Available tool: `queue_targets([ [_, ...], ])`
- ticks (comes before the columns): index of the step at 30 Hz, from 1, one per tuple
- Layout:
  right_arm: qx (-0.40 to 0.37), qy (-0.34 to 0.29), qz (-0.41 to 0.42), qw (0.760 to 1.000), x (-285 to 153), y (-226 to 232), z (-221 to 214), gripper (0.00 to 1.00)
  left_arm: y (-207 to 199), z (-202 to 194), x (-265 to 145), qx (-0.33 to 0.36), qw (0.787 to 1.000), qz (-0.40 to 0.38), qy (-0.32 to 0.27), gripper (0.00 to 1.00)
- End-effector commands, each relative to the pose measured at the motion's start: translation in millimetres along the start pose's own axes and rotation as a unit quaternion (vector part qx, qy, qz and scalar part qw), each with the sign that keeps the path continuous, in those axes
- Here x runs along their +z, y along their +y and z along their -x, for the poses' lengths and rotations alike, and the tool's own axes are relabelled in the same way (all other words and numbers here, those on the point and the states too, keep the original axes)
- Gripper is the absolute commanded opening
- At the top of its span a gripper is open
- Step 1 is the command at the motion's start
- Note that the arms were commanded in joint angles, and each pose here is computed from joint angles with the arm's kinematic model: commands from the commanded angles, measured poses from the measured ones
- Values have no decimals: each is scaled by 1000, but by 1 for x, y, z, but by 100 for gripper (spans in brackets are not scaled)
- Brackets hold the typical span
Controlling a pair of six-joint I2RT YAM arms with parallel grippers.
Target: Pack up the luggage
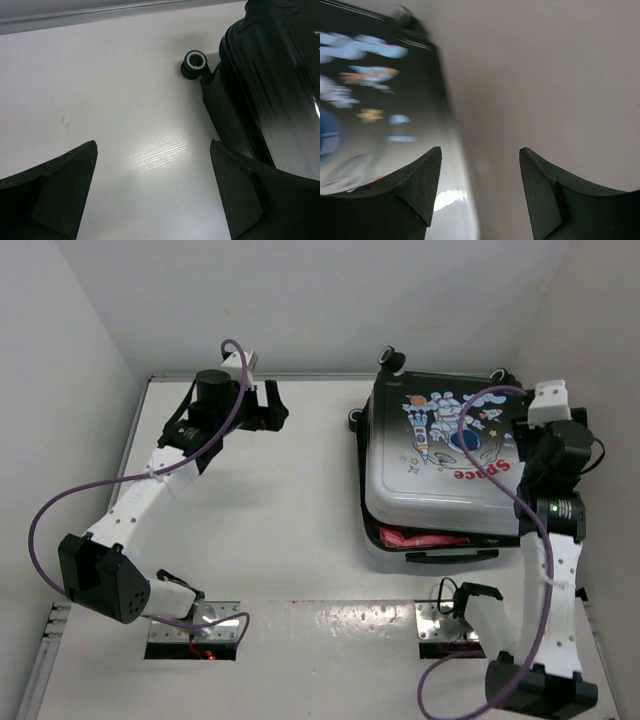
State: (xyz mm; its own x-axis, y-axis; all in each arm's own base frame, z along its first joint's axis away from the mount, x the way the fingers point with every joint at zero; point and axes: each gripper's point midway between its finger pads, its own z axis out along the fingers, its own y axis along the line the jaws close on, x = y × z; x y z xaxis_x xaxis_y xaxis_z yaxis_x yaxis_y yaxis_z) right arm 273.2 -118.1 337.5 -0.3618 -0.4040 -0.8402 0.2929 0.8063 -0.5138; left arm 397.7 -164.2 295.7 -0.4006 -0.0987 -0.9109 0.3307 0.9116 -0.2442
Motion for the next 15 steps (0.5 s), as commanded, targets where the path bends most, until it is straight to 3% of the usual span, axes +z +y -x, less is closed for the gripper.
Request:
queue_targets([
  [1,-23,-2,-155,988,10,-71,9,63,7,9,-10,0,1000,13,-21,100],
  [5,2,77,-194,978,33,-110,-37,63,11,9,-13,-2,1000,17,-23,100],
  [8,29,117,-161,980,49,-111,-70,62,15,10,-13,-3,999,21,-24,100],
  [11,67,154,-53,984,60,-78,-107,60,17,10,-13,-5,999,21,-24,100],
  [15,95,204,76,971,56,-20,-154,60,20,9,-13,-25,999,18,-24,100],
])
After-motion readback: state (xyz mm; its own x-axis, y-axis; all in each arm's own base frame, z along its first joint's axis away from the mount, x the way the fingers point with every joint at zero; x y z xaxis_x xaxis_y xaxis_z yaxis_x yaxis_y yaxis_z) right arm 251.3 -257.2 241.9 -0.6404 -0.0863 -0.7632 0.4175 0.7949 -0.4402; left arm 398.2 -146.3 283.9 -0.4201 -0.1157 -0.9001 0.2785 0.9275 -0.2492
